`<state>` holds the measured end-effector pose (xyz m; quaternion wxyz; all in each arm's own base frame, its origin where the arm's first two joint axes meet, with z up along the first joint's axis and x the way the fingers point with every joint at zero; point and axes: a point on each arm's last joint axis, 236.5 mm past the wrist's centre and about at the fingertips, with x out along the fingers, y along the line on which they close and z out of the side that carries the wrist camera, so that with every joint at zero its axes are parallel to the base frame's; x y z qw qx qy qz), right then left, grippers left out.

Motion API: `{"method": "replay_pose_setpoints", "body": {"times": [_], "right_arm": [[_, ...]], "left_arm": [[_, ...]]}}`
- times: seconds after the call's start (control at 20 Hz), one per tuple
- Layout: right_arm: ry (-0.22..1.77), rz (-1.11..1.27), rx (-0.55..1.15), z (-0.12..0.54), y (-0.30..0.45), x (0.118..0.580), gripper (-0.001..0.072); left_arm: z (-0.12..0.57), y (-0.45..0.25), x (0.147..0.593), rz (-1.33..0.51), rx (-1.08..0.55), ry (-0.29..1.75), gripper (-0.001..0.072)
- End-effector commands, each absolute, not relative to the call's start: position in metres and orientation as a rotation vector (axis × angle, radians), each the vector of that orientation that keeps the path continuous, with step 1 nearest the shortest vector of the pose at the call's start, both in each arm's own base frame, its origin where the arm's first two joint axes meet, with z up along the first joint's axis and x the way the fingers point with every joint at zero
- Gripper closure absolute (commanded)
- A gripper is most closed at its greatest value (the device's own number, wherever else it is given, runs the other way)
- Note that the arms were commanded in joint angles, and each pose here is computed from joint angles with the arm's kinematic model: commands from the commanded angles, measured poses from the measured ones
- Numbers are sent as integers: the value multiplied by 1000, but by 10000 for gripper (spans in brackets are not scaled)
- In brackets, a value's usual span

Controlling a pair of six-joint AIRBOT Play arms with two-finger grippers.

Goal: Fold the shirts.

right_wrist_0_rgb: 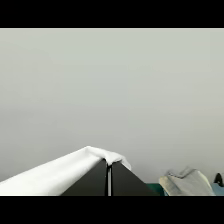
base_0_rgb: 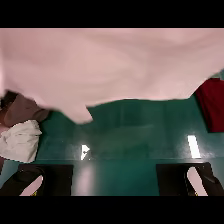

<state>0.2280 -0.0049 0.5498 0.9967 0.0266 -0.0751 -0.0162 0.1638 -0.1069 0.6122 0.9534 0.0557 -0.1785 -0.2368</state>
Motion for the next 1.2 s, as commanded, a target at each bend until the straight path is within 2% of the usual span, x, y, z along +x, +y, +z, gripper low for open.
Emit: {"method": "replay_pose_setpoints", "body": {"times": [0.0,0.1,0.3,0.45,0.55,0.65,0.8,1.0,1.15], "right_arm": [[-32,-155,82,538,-31,227,702],[112,-133,174,504,-47,252,702],[515,-48,356,381,-70,319,703],[855,-54,344,274,-70,360,703],[1014,-53,289,217,-61,385,703],[1102,-49,233,172,-51,412,702],[1109,-92,163,126,-53,459,703],[1001,-90,165,93,-45,521,702],[957,-93,178,75,-44,547,702]], "left_arm": [[611,-109,166,-493,92,-366,682],[567,-104,223,-439,83,-201,682],[409,-116,343,-443,117,322,682],[294,-126,405,-479,151,664,681],[240,-130,439,-488,150,784,681],[193,-131,465,-497,183,862,681],[144,-126,500,-490,257,898,681],[128,-111,559,-392,346,763,681],[136,-96,594,-325,465,630,681]]}}
